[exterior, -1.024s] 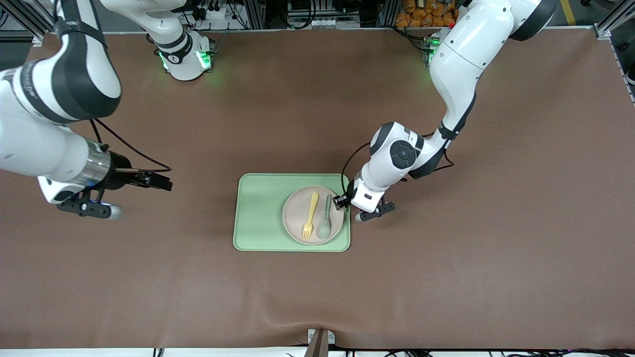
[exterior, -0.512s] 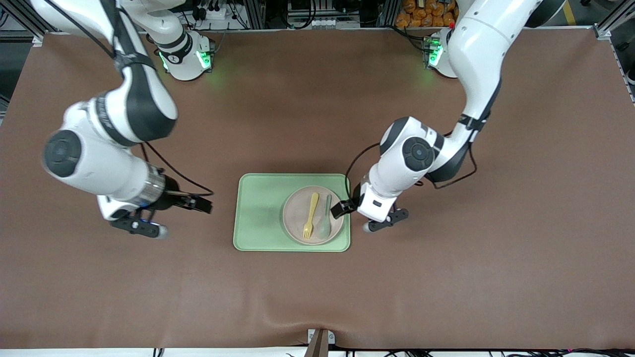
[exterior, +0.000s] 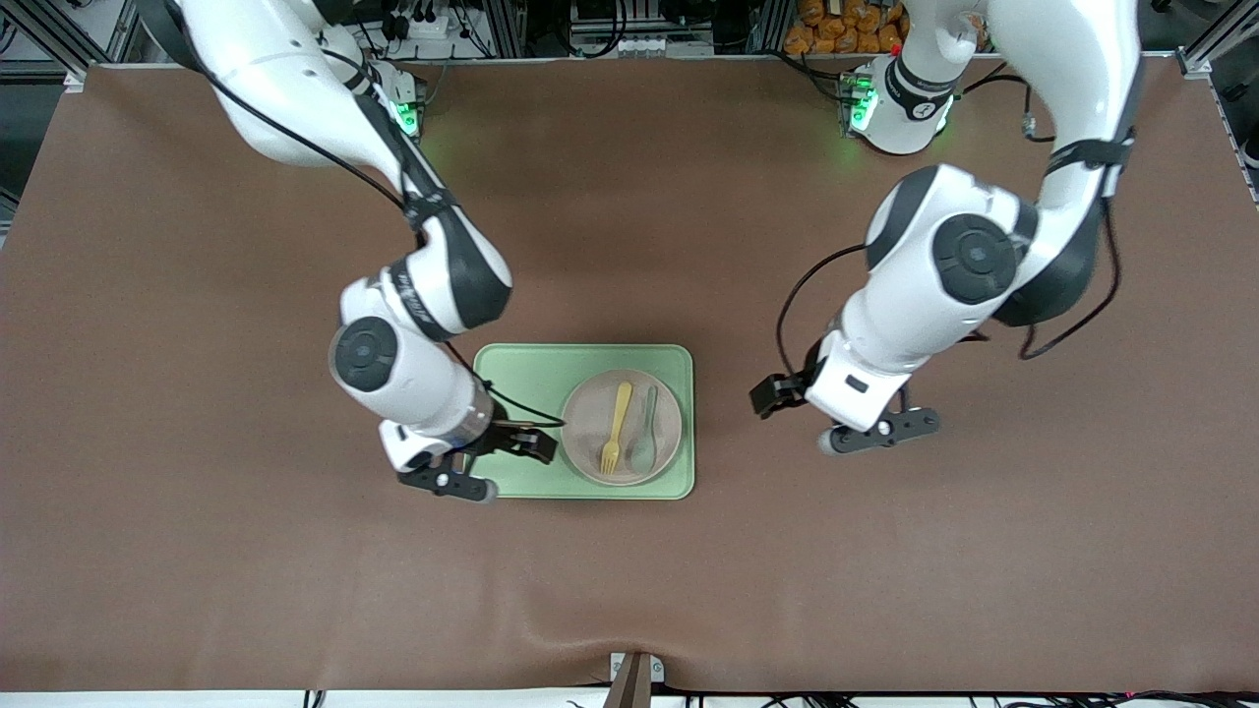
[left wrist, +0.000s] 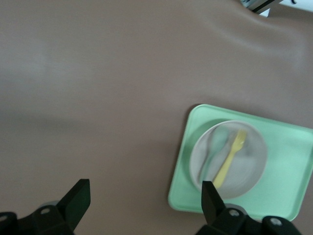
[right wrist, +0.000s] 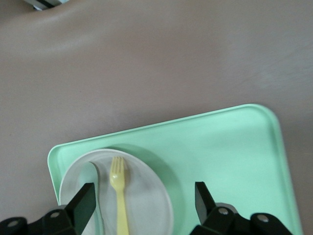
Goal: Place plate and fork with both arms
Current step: 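Raise the left gripper away while the right gripper moves over the fork, then grasp the yellow fork's handle with the right gripper, then carry the yellow fork off the plate onto the tray beside it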
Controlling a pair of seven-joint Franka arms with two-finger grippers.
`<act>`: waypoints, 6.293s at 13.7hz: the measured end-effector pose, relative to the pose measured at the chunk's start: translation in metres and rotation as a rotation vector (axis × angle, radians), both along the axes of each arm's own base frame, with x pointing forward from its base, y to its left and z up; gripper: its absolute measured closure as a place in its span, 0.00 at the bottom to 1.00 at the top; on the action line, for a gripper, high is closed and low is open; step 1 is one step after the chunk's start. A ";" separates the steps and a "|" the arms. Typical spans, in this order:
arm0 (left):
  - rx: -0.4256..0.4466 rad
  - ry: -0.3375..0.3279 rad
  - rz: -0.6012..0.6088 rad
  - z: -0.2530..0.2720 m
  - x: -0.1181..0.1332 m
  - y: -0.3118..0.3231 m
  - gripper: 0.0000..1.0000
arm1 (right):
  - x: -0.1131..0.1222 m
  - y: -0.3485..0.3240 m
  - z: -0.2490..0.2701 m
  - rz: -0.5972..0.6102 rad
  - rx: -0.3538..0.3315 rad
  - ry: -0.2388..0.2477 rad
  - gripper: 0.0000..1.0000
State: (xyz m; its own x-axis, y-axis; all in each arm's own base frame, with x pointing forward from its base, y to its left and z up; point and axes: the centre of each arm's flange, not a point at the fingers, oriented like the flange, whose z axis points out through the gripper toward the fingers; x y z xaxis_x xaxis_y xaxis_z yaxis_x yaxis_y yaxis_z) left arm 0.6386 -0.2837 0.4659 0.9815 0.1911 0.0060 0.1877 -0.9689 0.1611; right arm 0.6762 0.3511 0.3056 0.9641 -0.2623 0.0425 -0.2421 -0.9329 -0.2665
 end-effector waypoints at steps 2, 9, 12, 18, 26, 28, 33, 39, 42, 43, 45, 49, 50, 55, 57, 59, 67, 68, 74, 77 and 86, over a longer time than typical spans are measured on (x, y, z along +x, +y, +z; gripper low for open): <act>0.027 0.034 -0.037 0.012 0.001 0.026 0.00 | -0.001 0.020 -0.025 -0.019 0.012 -0.008 0.17; 0.082 0.005 -0.113 0.125 -0.022 0.149 0.00 | -0.027 0.079 -0.069 0.044 -0.073 0.013 0.41; 0.111 -0.004 -0.190 0.169 -0.050 0.183 0.00 | -0.036 0.088 -0.085 0.069 -0.103 0.023 0.41; 0.156 0.018 -0.224 0.216 -0.099 0.258 0.00 | -0.050 0.102 -0.092 0.083 -0.123 0.053 0.45; 0.157 0.048 -0.233 0.205 -0.110 0.252 0.00 | -0.065 0.110 -0.097 0.072 -0.168 0.127 0.49; 0.157 0.051 -0.233 0.203 -0.109 0.253 0.00 | -0.066 0.111 -0.098 0.054 -0.167 0.129 0.50; 0.157 0.051 -0.232 0.200 -0.106 0.253 0.00 | -0.073 0.122 -0.110 0.046 -0.158 0.118 0.53; 0.156 0.053 -0.228 0.197 -0.104 0.250 0.00 | -0.077 0.128 -0.114 0.060 -0.168 0.108 0.79; 0.157 0.052 -0.237 0.198 -0.104 0.239 0.00 | -0.077 0.129 -0.113 0.062 -0.169 0.104 0.80; 0.157 0.052 -0.241 0.198 -0.105 0.236 0.00 | -0.077 0.128 -0.113 0.062 -0.170 0.104 0.80; 0.157 0.052 -0.242 0.198 -0.105 0.235 0.00 | -0.076 0.128 -0.112 0.061 -0.170 0.102 0.80; 0.157 0.051 -0.240 0.198 -0.105 0.236 0.00 | -0.072 0.125 -0.102 0.056 -0.180 0.117 0.80; 0.157 0.050 -0.240 0.198 -0.105 0.236 0.00 | -0.070 0.123 -0.098 0.054 -0.187 0.128 0.80; 0.157 0.048 -0.239 0.200 -0.105 0.236 0.00 | -0.051 0.106 -0.058 0.022 -0.172 0.149 0.80; 0.157 0.047 -0.238 0.200 -0.105 0.237 0.00 | -0.039 0.086 -0.042 0.014 -0.167 0.157 0.80; 0.157 0.047 -0.239 0.200 -0.105 0.237 0.00 | -0.027 0.064 -0.038 0.033 -0.174 0.168 0.80; 0.157 0.046 -0.236 0.201 -0.104 0.238 0.00 | -0.024 0.014 -0.081 0.162 -0.211 0.225 0.80; 0.157 0.045 -0.236 0.201 -0.104 0.238 0.00 | -0.027 0.011 -0.086 0.181 -0.211 0.221 0.80; 0.158 0.045 -0.238 0.201 -0.105 0.237 0.00 | -0.048 -0.022 -0.100 0.209 -0.211 0.202 0.80; 0.158 0.045 -0.239 0.201 -0.105 0.237 0.00 | -0.050 -0.033 -0.101 0.203 -0.214 0.213 0.80; 0.158 0.045 -0.240 0.201 -0.105 0.236 0.00 | -0.057 -0.020 -0.103 0.206 -0.179 0.203 0.80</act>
